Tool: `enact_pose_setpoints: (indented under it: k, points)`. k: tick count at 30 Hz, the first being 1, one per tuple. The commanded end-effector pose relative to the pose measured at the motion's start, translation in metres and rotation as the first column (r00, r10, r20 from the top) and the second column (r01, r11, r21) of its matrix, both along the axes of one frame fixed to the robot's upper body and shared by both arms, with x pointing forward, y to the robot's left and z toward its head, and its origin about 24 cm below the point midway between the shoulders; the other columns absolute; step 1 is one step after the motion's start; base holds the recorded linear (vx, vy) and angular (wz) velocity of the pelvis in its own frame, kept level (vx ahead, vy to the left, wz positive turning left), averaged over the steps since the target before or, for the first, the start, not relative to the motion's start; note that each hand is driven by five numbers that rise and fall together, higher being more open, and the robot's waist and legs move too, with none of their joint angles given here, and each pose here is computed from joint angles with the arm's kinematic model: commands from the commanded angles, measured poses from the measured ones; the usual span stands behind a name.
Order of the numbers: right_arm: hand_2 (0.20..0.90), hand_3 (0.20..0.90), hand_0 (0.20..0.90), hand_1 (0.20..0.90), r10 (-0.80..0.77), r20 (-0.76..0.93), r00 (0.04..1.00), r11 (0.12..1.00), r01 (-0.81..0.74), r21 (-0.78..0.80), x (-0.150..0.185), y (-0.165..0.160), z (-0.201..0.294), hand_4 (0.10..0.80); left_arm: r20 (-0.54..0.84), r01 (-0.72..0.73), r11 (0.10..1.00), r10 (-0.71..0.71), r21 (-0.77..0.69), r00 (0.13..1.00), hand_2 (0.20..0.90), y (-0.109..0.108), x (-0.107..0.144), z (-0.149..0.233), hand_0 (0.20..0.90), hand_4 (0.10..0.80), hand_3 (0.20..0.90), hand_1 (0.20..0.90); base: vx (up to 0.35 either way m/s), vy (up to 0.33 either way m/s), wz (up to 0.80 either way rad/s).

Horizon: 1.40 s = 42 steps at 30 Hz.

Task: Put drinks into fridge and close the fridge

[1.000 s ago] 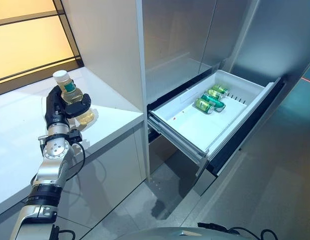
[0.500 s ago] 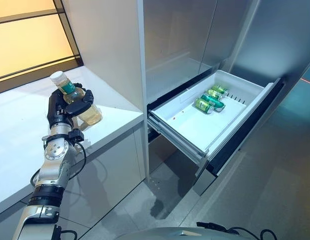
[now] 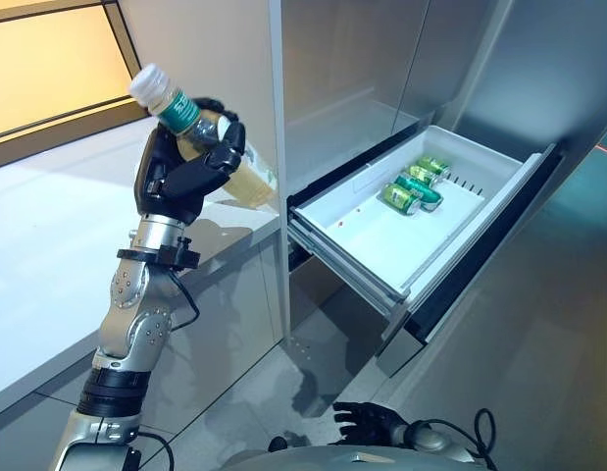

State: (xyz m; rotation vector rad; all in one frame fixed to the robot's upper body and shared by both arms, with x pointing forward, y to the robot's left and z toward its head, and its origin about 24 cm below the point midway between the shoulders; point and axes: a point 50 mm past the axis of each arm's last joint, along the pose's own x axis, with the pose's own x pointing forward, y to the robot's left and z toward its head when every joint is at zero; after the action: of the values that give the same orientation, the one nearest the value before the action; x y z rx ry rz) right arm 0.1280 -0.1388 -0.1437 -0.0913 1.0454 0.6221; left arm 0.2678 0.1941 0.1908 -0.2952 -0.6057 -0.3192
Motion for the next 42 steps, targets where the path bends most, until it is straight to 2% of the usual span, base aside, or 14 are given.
enact_pose_setpoints:
  k: [1, 6, 10, 13, 15, 20, 24, 36, 42]
  points:
    - [0.900, 0.900, 0.900, 0.900, 0.063, 0.137, 0.988, 0.990, -0.079, 0.113, 0.032, 0.021, 0.021, 0.800, 0.392, 0.085, 0.994, -0.103, 0.064, 0.914, 0.300, -0.021, -0.016, 0.075, 0.300, 0.100, 0.200, 0.300, -0.043, -0.024, 0.03]
    - [0.900, 0.900, 0.900, 0.900, 0.090, 0.203, 0.975, 0.954, -0.143, 0.262, 0.054, 0.049, 0.051, 0.800, 0.375, 0.152, 0.981, -0.185, 0.117, 0.908, 0.300, -0.036, -0.017, 0.067, 0.300, 0.100, 0.200, 0.300, -0.052, -0.030, 0.01]
    - [0.900, 0.900, 0.900, 0.900, 0.082, 0.356, 0.931, 0.890, -0.229, 0.394, 0.078, 0.069, 0.099, 0.800, 0.355, 0.184, 0.975, -0.218, 0.129, 0.909, 0.300, -0.043, -0.017, 0.057, 0.300, 0.100, 0.200, 0.300, -0.058, -0.022, 0.00]
    - [0.900, 0.900, 0.900, 0.900, 0.038, 0.493, 0.869, 0.834, -0.299, 0.464, 0.101, 0.071, 0.147, 0.800, 0.339, 0.193, 0.972, -0.227, 0.131, 0.913, 0.300, -0.044, -0.016, 0.051, 0.300, 0.100, 0.200, 0.300, -0.049, -0.006, -0.01]
    - [0.900, 0.900, 0.900, 0.900, -0.014, 0.605, 0.796, 0.798, -0.356, 0.486, 0.118, 0.068, 0.188, 0.800, 0.325, 0.197, 0.972, -0.230, 0.132, 0.917, 0.300, -0.042, -0.014, 0.047, 0.300, 0.100, 0.200, 0.300, -0.045, 0.008, -0.03]
    - [0.900, 0.900, 0.900, 0.900, -0.112, 0.766, 0.633, 0.763, -0.439, 0.475, 0.139, 0.054, 0.256, 0.800, 0.301, 0.205, 0.970, -0.235, 0.128, 0.924, 0.300, -0.038, -0.008, 0.044, 0.300, 0.100, 0.200, 0.300, -0.025, 0.007, -0.04]
    - [0.900, 0.900, 0.900, 0.900, -0.149, 0.810, 0.568, 0.762, -0.456, 0.460, 0.141, 0.042, 0.283, 0.800, 0.291, 0.211, 0.969, -0.240, 0.127, 0.926, 0.300, -0.035, -0.006, 0.044, 0.300, 0.100, 0.200, 0.300, -0.038, -0.002, -0.10]
    - [0.900, 0.900, 0.900, 0.900, -0.226, 0.831, 0.509, 0.721, -0.486, 0.493, 0.144, 0.035, 0.321, 0.800, 0.268, 0.195, 0.969, -0.230, 0.152, 0.936, 0.300, -0.041, 0.000, 0.047, 0.300, 0.100, 0.200, 0.300, -0.012, -0.009, -0.07]
    - [0.900, 0.900, 0.900, 0.900, -0.259, 0.858, 0.444, 0.728, -0.494, 0.476, 0.145, 0.034, 0.337, 0.800, 0.242, 0.175, 0.968, -0.215, 0.178, 0.946, 0.300, -0.043, 0.004, 0.046, 0.300, 0.100, 0.200, 0.300, -0.009, -0.008, -0.06]
